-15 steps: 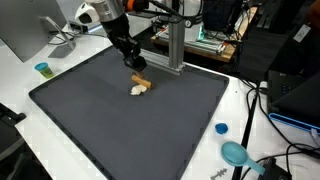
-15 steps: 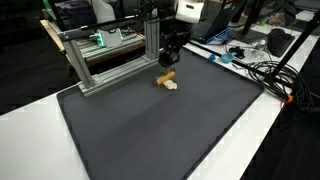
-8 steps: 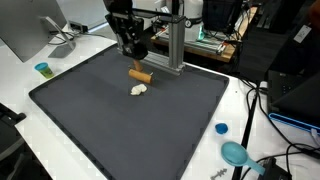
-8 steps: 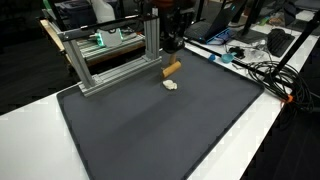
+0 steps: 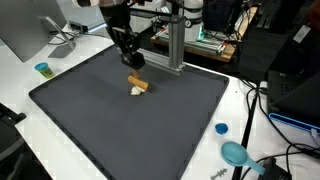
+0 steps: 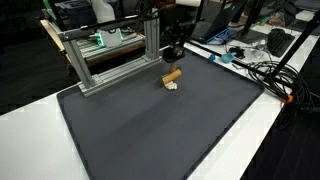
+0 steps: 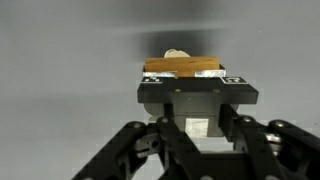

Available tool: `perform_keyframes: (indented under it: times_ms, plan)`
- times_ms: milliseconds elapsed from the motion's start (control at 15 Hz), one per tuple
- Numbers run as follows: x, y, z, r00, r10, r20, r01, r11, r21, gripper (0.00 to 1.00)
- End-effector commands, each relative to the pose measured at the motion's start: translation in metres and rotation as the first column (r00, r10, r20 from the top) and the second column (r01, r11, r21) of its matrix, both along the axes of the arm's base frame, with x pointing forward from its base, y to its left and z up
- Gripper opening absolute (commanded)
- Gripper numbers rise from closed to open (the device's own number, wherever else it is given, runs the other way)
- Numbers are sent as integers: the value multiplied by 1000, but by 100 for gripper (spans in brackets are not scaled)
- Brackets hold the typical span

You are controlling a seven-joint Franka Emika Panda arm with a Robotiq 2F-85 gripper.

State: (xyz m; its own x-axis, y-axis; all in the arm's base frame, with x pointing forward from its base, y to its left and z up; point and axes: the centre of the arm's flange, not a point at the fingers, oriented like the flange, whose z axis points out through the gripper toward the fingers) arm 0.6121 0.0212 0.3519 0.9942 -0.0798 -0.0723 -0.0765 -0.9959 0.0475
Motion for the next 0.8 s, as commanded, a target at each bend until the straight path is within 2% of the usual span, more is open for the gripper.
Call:
perform_keyframes:
  times_ms: [0, 200, 733]
  plan:
    - [14, -4, -12, 999, -38, 16, 38, 999, 6, 22]
    - [30, -6, -19, 995, -41, 86, 41, 999, 6, 22]
    - [52, -15, -36, 992, -75, 99, 75, 997, -4, 22]
